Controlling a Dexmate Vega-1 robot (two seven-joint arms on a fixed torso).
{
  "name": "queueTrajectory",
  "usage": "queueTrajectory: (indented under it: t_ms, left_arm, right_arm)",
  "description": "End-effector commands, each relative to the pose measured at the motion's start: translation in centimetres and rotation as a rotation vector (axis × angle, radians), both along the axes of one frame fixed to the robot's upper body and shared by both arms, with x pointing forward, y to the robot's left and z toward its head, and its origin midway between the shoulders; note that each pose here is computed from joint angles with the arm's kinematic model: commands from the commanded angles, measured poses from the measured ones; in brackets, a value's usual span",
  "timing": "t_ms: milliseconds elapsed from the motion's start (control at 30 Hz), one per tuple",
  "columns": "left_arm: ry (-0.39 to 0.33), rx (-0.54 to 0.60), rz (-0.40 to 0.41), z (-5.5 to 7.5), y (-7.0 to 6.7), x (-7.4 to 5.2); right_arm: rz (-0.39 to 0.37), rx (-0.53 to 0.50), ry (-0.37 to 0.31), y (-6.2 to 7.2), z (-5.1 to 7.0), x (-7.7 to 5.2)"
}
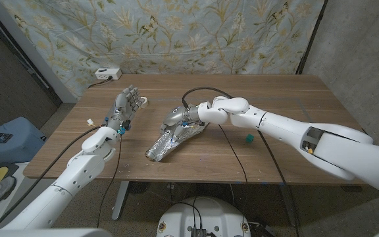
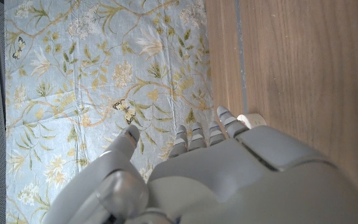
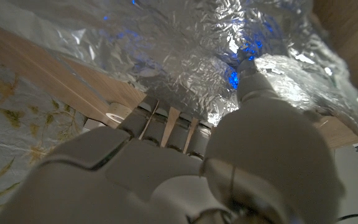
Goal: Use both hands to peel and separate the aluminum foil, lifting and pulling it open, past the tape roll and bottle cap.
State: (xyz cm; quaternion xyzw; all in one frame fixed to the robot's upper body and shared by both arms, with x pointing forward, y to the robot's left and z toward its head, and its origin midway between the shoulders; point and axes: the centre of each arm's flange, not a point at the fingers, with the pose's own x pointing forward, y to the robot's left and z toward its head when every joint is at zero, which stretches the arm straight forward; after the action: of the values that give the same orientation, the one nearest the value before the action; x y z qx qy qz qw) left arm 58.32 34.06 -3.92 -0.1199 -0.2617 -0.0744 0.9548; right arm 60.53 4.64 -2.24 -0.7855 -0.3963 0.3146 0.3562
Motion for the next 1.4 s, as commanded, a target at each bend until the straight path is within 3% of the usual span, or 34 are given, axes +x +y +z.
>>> queueTrajectory:
  t_ms: [33, 1400]
  left_arm:
    - [0.005, -0.005, -0.005, 0.0, -0.1, -0.1]
    - [-0.010, 0.020, -0.032, 0.1, -1.8, -0.4]
  right_arm:
    - [0.051, 0.035, -0.015, -0.5, -0.5, -0.3]
    - [0.067, 0.104, -0.020, -3.6, 1.5, -2.0]
